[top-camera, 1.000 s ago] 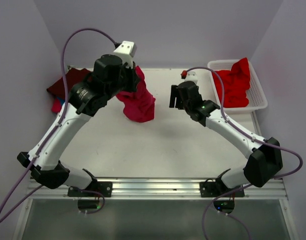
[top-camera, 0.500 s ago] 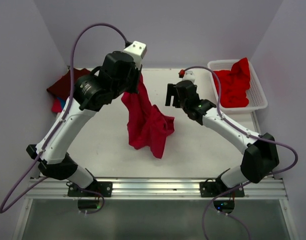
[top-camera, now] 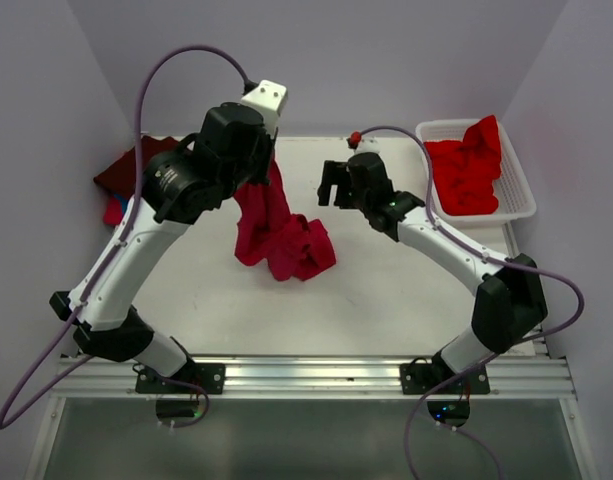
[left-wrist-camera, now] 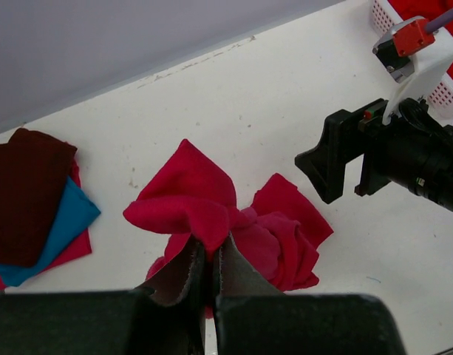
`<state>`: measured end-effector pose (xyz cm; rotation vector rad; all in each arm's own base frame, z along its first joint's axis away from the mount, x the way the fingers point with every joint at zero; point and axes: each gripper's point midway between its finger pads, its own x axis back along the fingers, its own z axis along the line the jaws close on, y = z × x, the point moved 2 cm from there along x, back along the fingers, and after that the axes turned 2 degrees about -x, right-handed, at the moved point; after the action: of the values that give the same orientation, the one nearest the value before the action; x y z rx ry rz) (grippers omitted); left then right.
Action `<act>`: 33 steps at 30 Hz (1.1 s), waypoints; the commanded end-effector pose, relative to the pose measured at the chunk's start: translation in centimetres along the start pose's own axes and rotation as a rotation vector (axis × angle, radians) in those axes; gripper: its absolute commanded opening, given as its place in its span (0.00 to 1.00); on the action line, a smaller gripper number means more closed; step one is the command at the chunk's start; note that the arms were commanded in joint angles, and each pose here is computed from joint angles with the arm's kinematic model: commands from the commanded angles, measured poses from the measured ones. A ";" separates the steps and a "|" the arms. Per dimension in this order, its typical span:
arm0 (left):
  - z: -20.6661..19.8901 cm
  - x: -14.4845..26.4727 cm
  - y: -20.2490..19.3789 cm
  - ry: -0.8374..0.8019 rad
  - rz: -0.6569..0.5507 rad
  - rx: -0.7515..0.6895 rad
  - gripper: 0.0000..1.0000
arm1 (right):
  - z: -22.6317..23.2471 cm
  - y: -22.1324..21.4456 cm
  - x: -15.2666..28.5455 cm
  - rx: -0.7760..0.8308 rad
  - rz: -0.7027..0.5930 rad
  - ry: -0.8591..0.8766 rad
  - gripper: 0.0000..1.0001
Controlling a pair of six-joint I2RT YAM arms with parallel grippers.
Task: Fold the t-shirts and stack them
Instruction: Flatten the tshirt out
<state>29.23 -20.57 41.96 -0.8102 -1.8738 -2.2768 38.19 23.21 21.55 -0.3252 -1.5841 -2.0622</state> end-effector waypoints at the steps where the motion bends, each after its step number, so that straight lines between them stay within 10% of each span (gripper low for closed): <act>1: 1.9 2.9 2.9 0.040 -0.128 0.020 0.00 | 4.3 -0.1 -1.2 -0.047 0.069 0.239 0.84; 6: 1.5 2.3 2.2 0.028 -0.097 0.011 0.00 | 8.5 -2.6 -1.7 -0.118 0.194 0.502 0.78; 16: 2.4 3.0 1.8 0.065 -0.113 0.024 0.00 | 9.6 -5.5 0.2 -0.220 0.291 0.647 0.31; 33: 2.9 2.5 1.8 0.108 -0.129 0.036 0.00 | 6.0 -22.6 10.1 -0.183 0.741 0.657 0.21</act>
<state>28.53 -18.17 42.60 -0.6832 -1.8640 -2.2937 19.99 31.08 9.14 -0.2246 -0.7363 -1.5879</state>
